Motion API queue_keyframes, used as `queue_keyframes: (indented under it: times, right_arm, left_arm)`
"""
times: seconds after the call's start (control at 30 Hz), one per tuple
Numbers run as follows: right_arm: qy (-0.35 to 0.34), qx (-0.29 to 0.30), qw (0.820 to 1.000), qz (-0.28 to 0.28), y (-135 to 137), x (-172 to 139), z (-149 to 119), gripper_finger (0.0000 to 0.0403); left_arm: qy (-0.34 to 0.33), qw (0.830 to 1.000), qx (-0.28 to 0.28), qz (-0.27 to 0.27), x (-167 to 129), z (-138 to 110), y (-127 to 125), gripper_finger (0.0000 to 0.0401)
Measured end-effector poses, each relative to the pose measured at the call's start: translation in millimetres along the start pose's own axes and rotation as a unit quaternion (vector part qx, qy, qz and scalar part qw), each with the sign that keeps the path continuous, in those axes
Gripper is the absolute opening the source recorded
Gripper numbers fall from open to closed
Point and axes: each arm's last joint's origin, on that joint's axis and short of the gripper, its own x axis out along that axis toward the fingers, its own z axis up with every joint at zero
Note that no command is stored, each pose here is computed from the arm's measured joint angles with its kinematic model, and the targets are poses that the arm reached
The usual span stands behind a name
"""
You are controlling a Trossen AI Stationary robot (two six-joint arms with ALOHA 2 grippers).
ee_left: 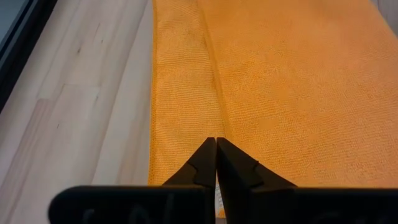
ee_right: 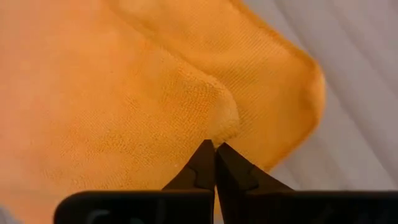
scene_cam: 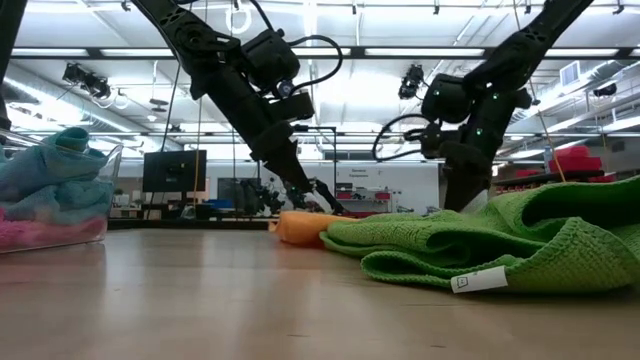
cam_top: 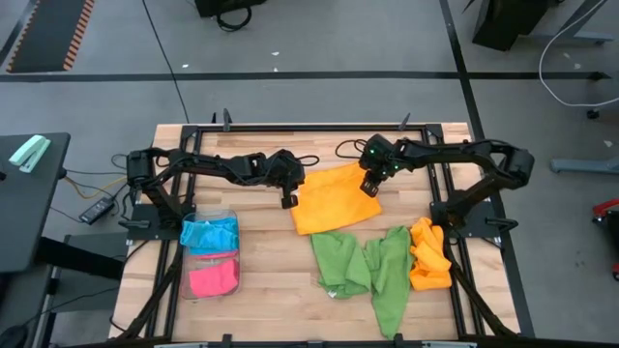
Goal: Fold microfiber towels
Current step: Fold the left yellow microfiber cloth
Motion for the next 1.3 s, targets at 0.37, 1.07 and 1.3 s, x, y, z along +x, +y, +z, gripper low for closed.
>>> queue_keyframes:
  times: [0.37,1.07,1.3]
  right_arm:
    - [0.038,0.011,0.999,-0.037,-2,-6,-9,0.0005]
    - [0.031,0.005,0.998,-0.058,-3,-6,-8,0.0050]
    - [0.026,-0.001,0.998,-0.058,-3,-6,-7,0.0050]
  left_arm:
    - [0.000,1.000,0.000,0.000,0,0,0,0.0028]
    - [0.061,0.986,-0.152,-0.005,3,-12,-7,0.0114]
    - [0.092,0.972,-0.216,0.013,21,-26,4,0.0158]
